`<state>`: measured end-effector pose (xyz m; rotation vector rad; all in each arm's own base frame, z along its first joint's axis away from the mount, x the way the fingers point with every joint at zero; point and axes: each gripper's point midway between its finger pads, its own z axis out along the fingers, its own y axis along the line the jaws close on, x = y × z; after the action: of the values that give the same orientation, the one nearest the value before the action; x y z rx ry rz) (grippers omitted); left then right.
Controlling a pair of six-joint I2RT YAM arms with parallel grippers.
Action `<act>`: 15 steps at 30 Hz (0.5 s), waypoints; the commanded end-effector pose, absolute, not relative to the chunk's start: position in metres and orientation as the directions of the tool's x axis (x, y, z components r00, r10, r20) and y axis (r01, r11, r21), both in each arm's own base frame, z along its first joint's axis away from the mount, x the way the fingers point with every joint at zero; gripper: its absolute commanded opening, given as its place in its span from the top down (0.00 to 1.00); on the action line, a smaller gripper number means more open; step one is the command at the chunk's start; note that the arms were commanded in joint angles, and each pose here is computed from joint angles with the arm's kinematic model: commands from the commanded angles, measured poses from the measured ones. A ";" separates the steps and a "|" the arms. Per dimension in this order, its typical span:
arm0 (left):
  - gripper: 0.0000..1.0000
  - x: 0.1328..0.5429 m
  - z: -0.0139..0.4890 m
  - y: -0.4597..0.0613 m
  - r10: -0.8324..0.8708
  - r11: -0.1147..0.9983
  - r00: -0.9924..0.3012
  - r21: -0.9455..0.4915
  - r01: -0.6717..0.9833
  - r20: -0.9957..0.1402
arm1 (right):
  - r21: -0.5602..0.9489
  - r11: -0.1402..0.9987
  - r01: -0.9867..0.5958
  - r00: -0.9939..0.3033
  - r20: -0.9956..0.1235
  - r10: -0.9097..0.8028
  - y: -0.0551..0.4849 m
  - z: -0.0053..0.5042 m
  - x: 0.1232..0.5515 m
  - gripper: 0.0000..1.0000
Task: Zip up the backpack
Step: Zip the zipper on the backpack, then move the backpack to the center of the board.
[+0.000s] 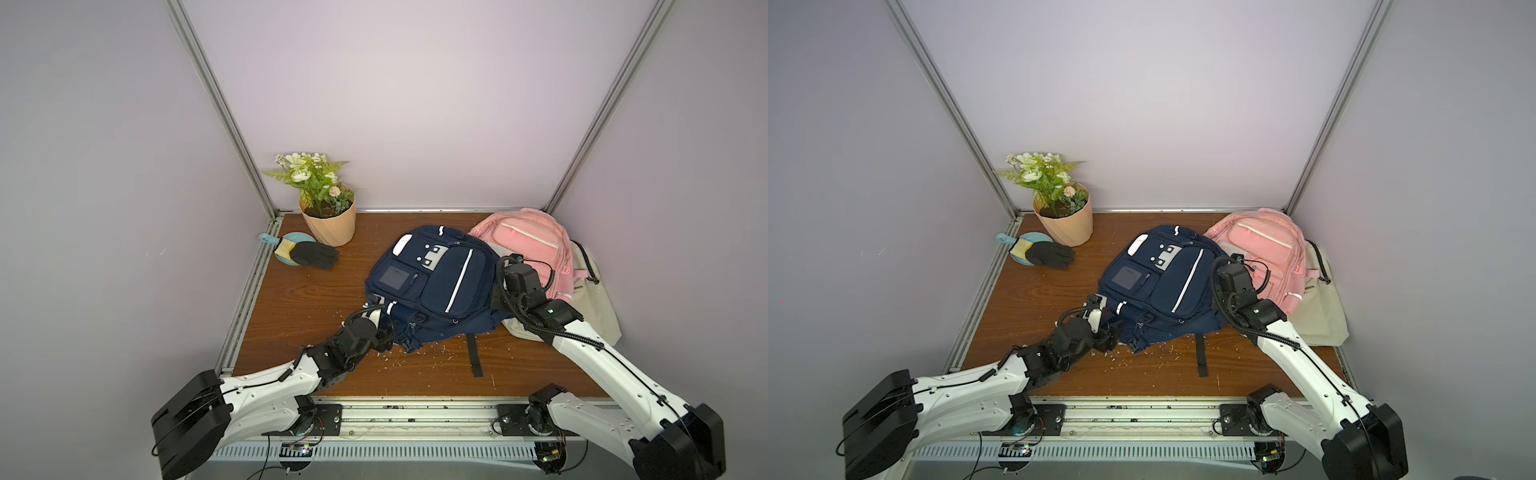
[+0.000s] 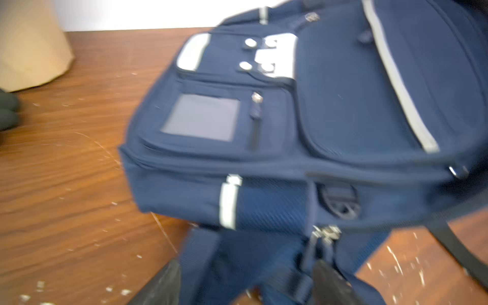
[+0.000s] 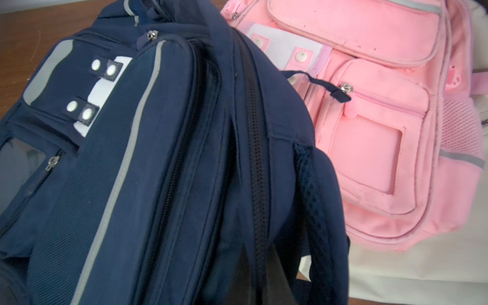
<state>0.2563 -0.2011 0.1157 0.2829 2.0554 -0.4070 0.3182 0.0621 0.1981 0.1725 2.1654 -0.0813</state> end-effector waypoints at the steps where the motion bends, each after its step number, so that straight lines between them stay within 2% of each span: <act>1: 0.17 0.297 0.119 -0.172 -0.039 0.955 -0.545 -0.192 0.226 -0.838 | -0.001 0.968 0.250 -0.419 -0.902 0.107 0.048 0.248 0.337 1.00; 9: 0.14 0.363 0.075 -0.180 -0.030 0.973 -0.687 -0.178 0.146 -0.726 | -0.008 0.957 0.290 -0.432 -0.893 0.123 0.043 0.241 0.340 1.00; 15: 0.09 0.389 0.054 -0.172 -0.079 0.969 -0.720 -0.223 0.107 -0.689 | -0.010 0.963 0.270 -0.448 -0.886 0.116 0.048 0.235 0.343 1.00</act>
<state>0.3787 -0.1752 0.0588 0.0488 2.3286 -0.2859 0.3292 0.0545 0.1955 0.1899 2.1731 -0.1861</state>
